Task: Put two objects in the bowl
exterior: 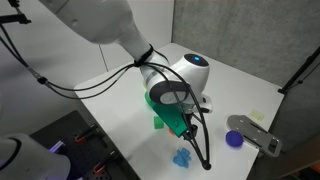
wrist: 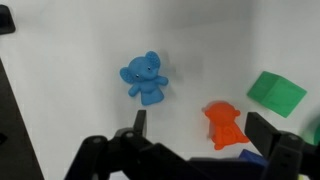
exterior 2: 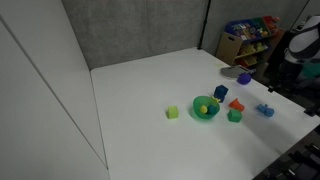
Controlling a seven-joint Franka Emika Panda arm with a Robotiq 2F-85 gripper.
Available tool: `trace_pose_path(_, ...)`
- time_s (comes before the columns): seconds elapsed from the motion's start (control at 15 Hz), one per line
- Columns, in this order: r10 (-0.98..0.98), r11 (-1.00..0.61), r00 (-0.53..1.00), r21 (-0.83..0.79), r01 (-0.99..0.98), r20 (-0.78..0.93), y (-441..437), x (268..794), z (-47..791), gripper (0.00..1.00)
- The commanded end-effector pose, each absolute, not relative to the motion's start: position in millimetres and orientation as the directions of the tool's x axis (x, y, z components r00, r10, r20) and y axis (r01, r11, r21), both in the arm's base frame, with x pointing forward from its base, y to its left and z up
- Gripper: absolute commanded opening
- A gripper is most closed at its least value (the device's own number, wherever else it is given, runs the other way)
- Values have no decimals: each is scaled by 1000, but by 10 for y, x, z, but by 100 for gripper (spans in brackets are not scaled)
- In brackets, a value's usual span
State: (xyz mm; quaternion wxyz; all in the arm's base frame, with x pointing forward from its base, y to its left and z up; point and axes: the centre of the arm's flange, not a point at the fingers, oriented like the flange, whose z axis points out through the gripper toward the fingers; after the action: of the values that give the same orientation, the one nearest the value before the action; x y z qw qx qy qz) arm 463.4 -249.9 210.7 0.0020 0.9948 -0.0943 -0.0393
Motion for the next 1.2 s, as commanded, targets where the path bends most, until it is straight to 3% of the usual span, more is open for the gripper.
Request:
trace_pose_path(0.0,-144,-989,986,42,-141,-87,-2794,4861,1654,100)
trace_pose_path(0.53,-146,-986,979,105,-131,-144,-2938,4997,600,100)
trace_pose_path(1.07,-199,-975,966,137,-177,-166,-2926,5022,338,100)
trace_pose_path(1.13,-202,-974,964,143,-178,-173,-2911,5021,346,75)
